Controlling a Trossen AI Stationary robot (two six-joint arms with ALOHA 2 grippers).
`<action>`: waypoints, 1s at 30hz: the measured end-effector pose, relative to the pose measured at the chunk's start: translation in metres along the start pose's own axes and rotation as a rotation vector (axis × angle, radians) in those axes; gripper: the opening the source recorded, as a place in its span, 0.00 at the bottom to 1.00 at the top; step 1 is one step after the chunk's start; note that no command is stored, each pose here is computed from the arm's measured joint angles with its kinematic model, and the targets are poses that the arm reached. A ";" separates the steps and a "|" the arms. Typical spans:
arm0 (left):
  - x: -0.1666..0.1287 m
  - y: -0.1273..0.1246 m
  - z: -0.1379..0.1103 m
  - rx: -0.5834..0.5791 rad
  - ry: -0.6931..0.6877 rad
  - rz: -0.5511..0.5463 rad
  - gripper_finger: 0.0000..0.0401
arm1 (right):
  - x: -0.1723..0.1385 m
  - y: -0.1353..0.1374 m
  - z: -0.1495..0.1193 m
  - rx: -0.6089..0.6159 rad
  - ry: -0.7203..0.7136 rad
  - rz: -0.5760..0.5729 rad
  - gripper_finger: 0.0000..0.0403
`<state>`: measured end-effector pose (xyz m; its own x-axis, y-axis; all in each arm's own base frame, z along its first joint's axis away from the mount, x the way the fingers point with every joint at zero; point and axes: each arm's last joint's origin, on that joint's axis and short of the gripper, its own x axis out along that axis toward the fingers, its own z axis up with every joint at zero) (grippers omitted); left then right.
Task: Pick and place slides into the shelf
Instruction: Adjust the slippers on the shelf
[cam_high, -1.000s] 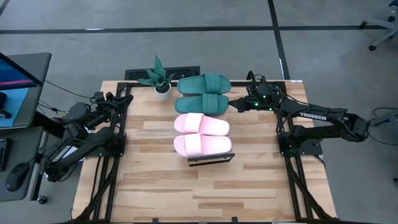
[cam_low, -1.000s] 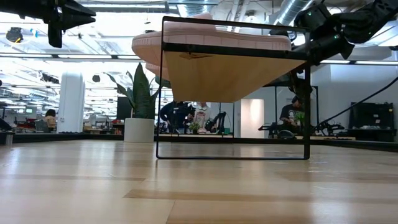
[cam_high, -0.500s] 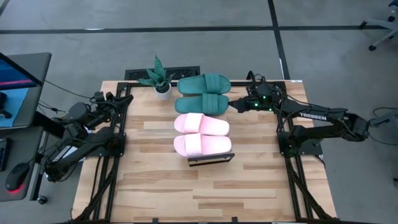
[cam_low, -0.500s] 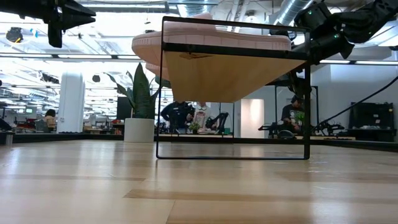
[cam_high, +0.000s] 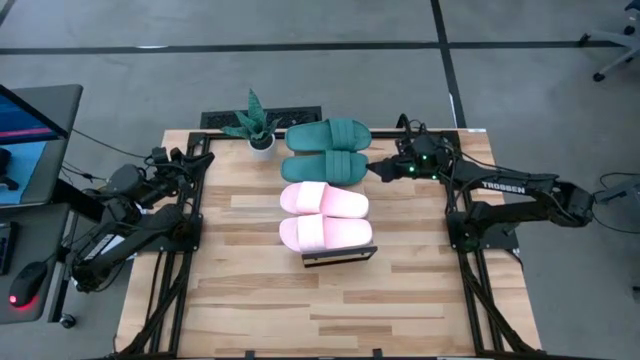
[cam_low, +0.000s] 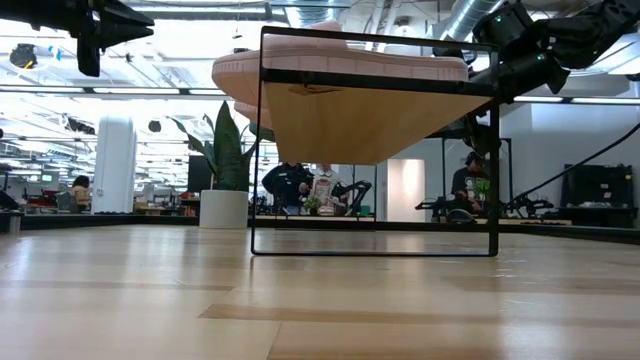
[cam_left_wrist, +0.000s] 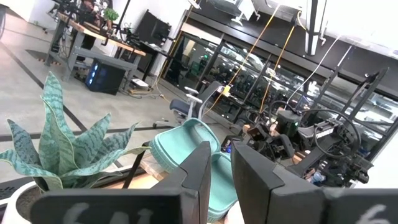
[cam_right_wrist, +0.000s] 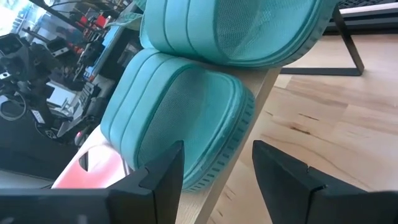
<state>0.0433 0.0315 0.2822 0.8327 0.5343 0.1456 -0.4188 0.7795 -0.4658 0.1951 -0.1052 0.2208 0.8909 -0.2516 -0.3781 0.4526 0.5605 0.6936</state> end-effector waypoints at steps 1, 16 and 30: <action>0.000 0.000 0.000 0.000 0.000 0.000 0.13 | 0.000 0.000 0.000 -0.001 0.000 0.000 0.45; 0.000 0.000 0.000 -0.001 0.000 0.000 0.13 | 0.015 -0.003 -0.004 0.024 0.012 -0.006 0.43; 0.000 0.000 0.000 -0.011 0.001 -0.001 0.13 | 0.028 0.003 0.004 0.022 0.015 0.017 0.34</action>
<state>0.0434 0.0316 0.2822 0.8333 0.5333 0.1454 -0.4138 0.7762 -0.4756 0.2212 -0.1136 0.2148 0.8978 -0.2302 -0.3755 0.4386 0.5470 0.7130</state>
